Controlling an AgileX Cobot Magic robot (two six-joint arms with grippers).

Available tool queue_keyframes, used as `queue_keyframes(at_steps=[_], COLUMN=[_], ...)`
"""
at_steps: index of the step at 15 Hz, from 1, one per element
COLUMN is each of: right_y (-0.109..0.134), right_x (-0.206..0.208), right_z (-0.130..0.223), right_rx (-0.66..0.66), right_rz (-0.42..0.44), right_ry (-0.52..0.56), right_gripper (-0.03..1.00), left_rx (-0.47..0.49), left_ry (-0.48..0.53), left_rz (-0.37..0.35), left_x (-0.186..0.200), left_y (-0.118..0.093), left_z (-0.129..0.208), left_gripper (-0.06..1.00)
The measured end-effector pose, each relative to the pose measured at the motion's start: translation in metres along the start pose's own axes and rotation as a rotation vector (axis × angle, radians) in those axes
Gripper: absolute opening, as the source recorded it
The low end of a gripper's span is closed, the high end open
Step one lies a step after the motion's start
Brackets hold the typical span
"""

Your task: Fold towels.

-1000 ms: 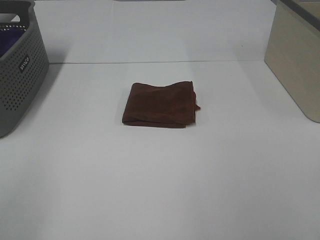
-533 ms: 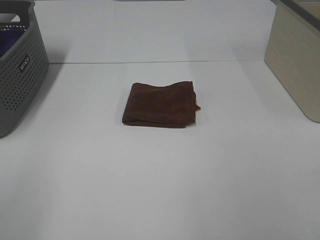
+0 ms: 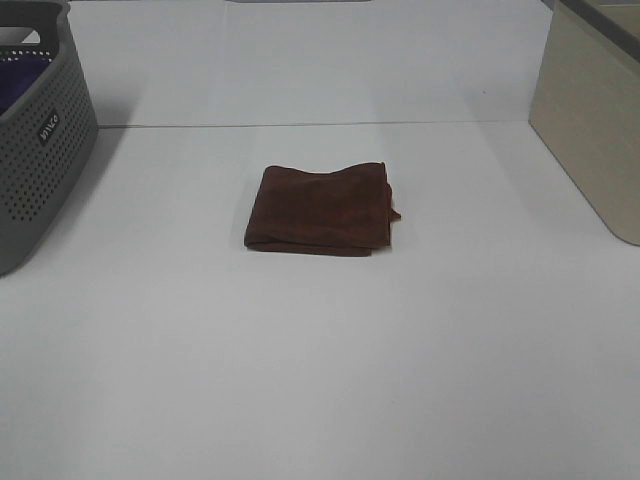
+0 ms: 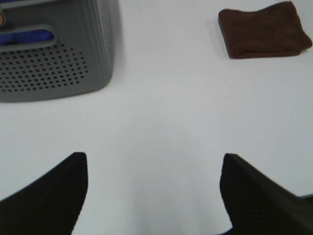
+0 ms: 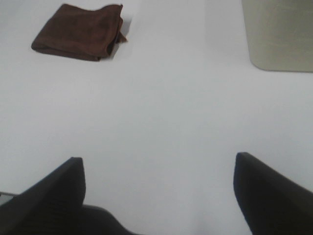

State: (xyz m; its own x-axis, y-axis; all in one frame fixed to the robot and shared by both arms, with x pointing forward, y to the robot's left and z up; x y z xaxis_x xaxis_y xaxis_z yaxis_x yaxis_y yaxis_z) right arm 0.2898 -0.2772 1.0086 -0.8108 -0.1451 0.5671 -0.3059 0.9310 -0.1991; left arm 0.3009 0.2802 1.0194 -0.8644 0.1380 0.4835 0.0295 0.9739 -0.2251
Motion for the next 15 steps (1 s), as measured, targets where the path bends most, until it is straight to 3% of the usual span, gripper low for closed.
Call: queue_keyframes(at_steps=[2,15], right_y=[0.0016,0.0026], right_x=[0.0043,0.0046], right_z=[0.0020,0.0016], right_rx=[0.004,0.002], right_rz=[0.011,0.006], right_ry=[-0.039,-0.043], right_gripper=[0.79,0.79], left_rx=[-0.006,-0.006], left_ry=[-0.047,-0.047], left_rz=[0.008,0.008], left_x=[0.0065,0.0065], left_y=[-0.0007,-0.0007], left_z=[0.0005,0.0005], left_gripper=[0.72,0.72])
Point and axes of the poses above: a point on each arm's last joint axis where the gripper is mounted, x pointing back along that axis away from the gripper, y along the wrist's bending axis when the last joint is at zero, z = x × y, the point moved 7 cm from there along -x, pointing out along that axis toward the gripper, and after that the axes turned 14 degrees about x, right-handed, at the moved point
